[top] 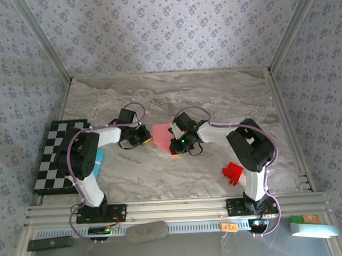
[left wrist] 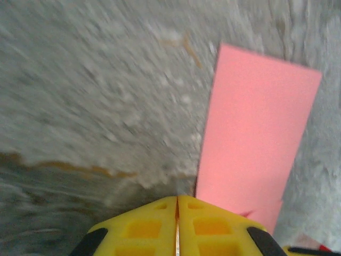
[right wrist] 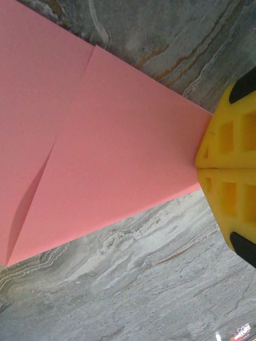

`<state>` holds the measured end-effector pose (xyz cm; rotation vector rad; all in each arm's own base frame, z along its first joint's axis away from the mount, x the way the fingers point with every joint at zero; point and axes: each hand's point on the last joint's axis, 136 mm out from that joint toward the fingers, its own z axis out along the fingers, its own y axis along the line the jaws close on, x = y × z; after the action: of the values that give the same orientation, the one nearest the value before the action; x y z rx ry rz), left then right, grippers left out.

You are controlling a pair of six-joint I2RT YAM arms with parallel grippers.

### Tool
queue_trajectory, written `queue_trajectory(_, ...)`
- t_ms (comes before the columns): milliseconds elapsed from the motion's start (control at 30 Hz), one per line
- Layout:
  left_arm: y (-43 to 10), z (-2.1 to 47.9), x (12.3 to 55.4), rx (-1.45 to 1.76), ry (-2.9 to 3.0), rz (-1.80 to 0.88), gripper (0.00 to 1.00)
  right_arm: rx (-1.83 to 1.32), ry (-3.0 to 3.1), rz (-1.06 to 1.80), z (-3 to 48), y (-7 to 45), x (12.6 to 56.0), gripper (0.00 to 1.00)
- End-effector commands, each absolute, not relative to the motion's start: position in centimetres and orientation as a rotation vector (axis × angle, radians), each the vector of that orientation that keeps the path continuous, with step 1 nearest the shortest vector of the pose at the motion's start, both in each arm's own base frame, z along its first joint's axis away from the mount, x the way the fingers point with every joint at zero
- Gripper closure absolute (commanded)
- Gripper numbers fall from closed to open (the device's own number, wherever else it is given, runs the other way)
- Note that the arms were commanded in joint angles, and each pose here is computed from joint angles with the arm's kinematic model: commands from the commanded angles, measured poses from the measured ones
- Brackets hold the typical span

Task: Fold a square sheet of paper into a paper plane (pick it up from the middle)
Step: Third fold the triangle at the center of the table.

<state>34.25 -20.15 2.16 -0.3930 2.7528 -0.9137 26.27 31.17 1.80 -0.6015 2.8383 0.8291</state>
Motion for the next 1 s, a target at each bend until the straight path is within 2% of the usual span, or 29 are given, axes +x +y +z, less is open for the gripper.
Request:
queue_trajectory(0,-19.0,4.2,34.8,-0.375,2.736,-0.829,0.91,-0.554,3.055,0.519,-2.8,26.0,24.1,0.97)
queue_trajectory(133,-20.1,7.8,34.4,-0.352,2.651,-0.927,0.90,-0.551,3.029,0.566,-2.0,26.7,24.6,0.97)
queue_trajectory(267,-22.4,8.7,32.8,-0.337,2.625,-1.028,0.90,-0.548,3.010,0.592,-1.5,26.9,25.3,0.96)
queue_trajectory(433,-25.3,7.5,31.7,-0.289,2.661,-1.075,0.91,-0.643,2.947,0.669,0.0,27.7,26.0,0.96)
queue_trajectory(633,-26.3,4.6,32.1,-0.317,2.720,-1.001,0.95,-0.725,2.835,0.800,2.9,29.2,26.8,0.96)
queue_trajectory(967,-26.3,1.6,31.4,-0.343,2.810,-0.893,0.99,-0.593,2.771,0.966,5.2,31.3,27.8,0.96)
